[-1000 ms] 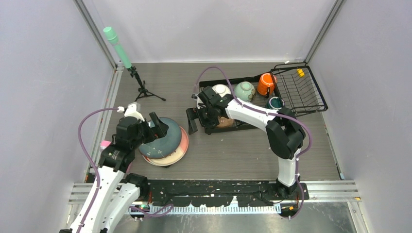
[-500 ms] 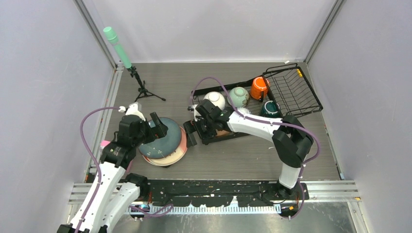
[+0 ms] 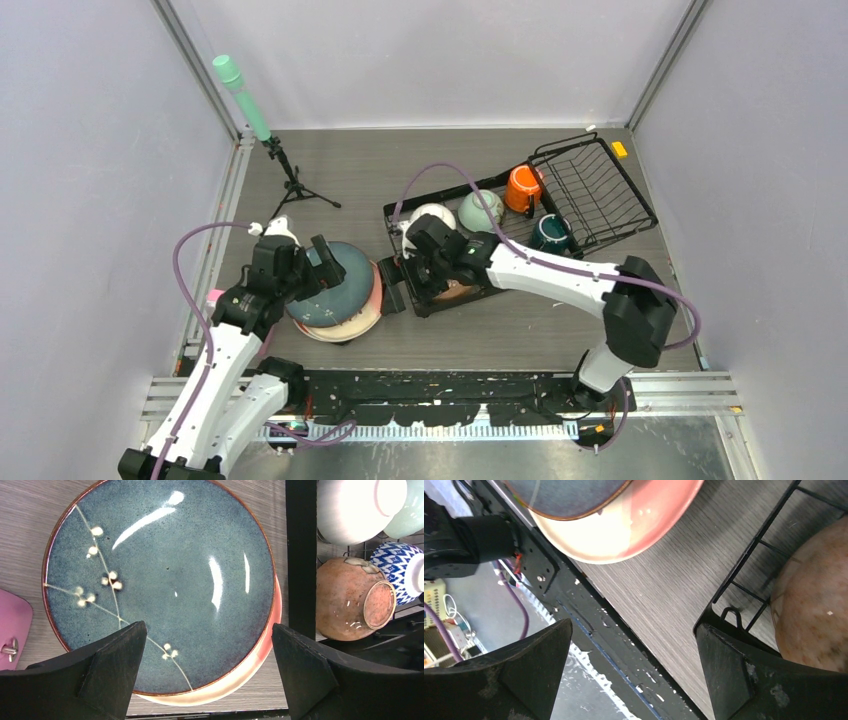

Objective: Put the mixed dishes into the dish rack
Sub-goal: Move the dish rack to the center of the board, then pick up the plate at the center of the board.

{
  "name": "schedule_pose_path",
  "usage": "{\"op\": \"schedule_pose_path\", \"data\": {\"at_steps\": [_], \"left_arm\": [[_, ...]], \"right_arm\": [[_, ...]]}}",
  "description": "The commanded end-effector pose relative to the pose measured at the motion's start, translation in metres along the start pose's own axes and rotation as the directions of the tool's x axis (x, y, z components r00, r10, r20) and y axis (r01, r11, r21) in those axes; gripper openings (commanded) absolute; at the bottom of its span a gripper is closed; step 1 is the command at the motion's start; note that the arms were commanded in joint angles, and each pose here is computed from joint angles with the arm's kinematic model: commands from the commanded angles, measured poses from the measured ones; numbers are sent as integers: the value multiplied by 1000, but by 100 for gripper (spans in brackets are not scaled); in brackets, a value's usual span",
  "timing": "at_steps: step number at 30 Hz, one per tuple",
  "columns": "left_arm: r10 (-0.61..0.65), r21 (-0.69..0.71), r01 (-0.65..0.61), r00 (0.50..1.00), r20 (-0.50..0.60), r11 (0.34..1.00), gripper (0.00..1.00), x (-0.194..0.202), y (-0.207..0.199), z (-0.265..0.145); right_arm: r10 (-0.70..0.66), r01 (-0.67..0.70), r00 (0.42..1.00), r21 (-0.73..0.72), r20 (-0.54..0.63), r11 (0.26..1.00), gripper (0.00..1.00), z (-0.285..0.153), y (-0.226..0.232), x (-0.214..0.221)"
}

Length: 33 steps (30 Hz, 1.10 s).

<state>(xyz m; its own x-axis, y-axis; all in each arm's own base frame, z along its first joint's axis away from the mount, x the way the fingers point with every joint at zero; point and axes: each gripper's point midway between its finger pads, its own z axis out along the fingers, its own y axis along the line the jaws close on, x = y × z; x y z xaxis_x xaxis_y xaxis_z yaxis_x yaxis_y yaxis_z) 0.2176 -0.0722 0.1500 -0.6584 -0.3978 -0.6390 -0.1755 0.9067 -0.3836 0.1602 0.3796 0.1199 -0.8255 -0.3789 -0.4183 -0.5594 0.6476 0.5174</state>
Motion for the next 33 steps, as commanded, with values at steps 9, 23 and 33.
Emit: {"op": "schedule_pose_path", "data": {"at_steps": [9,23,33], "left_arm": [[123,311,-108,992,-30,944,90,3,-54,-15],[141,-4,-141,988,62,990,92,-7,-27,0],[103,-206,-81,990,99,975,100,-29,16,-1]], "right_arm": [[168,-156,858,-65,485,986,98,-75,25,-88],[362,-283,836,-242,412,928,77,-75,21,-111],[427,-371,864,-235,267,898,61,-13,26,-120]]}}
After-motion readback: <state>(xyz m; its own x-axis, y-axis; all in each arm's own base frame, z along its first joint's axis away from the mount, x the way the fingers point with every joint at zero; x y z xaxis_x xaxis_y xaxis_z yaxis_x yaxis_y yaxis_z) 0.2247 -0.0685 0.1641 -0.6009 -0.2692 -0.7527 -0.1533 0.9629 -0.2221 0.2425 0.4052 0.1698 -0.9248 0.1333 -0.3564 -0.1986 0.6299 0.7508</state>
